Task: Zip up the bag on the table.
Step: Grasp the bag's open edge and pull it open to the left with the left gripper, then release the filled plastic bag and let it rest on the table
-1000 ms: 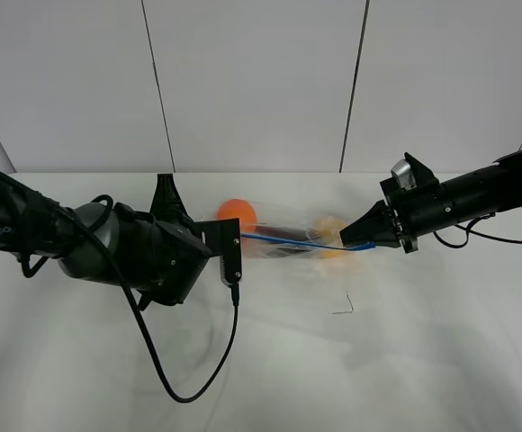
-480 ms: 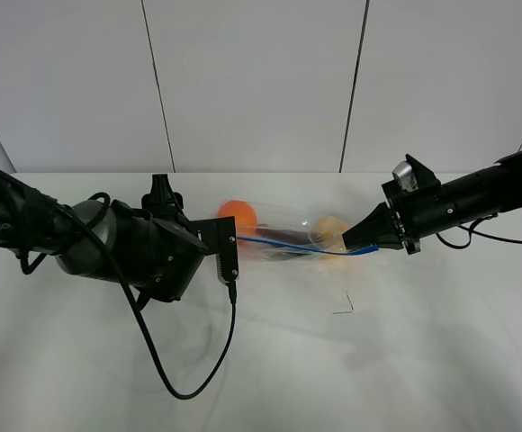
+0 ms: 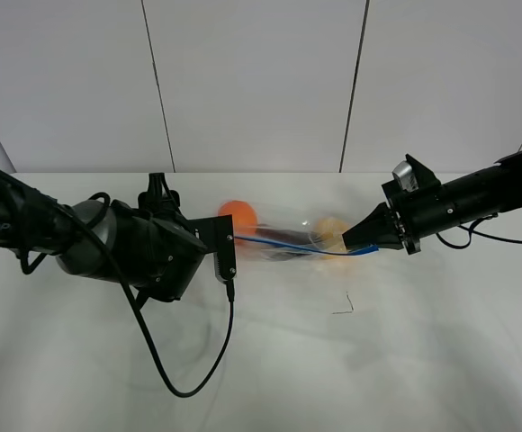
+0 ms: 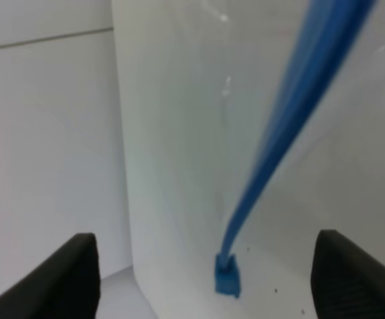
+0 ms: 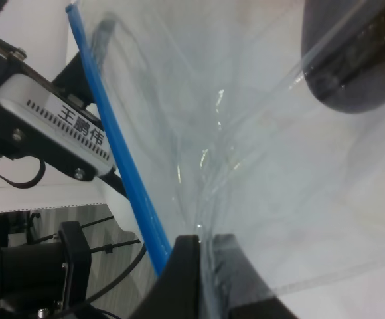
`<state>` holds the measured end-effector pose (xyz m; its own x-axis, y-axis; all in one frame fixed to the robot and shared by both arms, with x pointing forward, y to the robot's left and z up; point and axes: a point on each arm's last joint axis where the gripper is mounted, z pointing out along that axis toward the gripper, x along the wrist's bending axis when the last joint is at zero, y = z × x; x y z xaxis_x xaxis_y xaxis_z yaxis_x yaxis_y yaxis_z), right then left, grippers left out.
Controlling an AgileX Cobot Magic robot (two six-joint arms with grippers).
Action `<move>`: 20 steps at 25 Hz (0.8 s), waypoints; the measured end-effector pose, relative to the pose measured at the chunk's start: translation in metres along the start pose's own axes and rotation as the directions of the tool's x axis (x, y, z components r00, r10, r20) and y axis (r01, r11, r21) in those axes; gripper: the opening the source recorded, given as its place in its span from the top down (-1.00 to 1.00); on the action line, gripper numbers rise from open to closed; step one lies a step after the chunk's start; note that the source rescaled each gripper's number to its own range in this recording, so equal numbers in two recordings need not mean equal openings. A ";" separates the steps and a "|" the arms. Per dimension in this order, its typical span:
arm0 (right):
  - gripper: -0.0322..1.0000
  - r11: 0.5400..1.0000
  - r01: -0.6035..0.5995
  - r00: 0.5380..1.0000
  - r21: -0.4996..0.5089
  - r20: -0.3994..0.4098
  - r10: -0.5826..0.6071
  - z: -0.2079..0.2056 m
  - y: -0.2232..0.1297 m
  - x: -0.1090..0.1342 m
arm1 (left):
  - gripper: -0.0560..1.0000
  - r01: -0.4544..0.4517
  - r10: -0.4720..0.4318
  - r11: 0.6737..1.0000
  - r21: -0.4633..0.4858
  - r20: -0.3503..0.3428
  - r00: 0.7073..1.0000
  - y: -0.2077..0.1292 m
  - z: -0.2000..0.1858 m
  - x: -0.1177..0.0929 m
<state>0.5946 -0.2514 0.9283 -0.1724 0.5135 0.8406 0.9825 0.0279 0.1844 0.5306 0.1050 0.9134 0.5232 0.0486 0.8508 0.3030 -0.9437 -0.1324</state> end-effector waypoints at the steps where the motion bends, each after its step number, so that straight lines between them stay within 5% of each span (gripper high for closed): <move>1: 0.93 1.000 0.000 1.000 0.000 0.000 0.000 0.000 0.000 0.000 | -0.41 0.010 -0.010 1.000 0.005 -0.004 1.000 0.000 0.000 0.000; 9: 0.93 1.000 0.000 1.000 0.000 0.000 0.000 0.000 0.000 0.000 | -0.95 0.087 -0.087 0.996 0.023 -0.019 0.996 -0.002 0.000 0.002; 16: 0.93 1.000 0.000 1.000 0.001 0.000 0.000 0.000 0.000 0.000 | -1.00 0.120 -0.119 0.991 0.053 -0.033 0.992 -0.005 0.000 0.003; 20: 0.93 1.000 0.000 1.000 0.001 0.000 0.000 0.000 0.000 0.000 | -1.00 0.223 -0.224 0.971 0.083 0.010 0.974 -0.012 -0.010 0.011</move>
<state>0.5945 -0.2514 0.9282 -0.1726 0.5139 0.8403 0.9824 0.0285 0.1844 0.5249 0.1138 0.9289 0.4498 0.2624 0.8537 0.4767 -0.8789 0.0190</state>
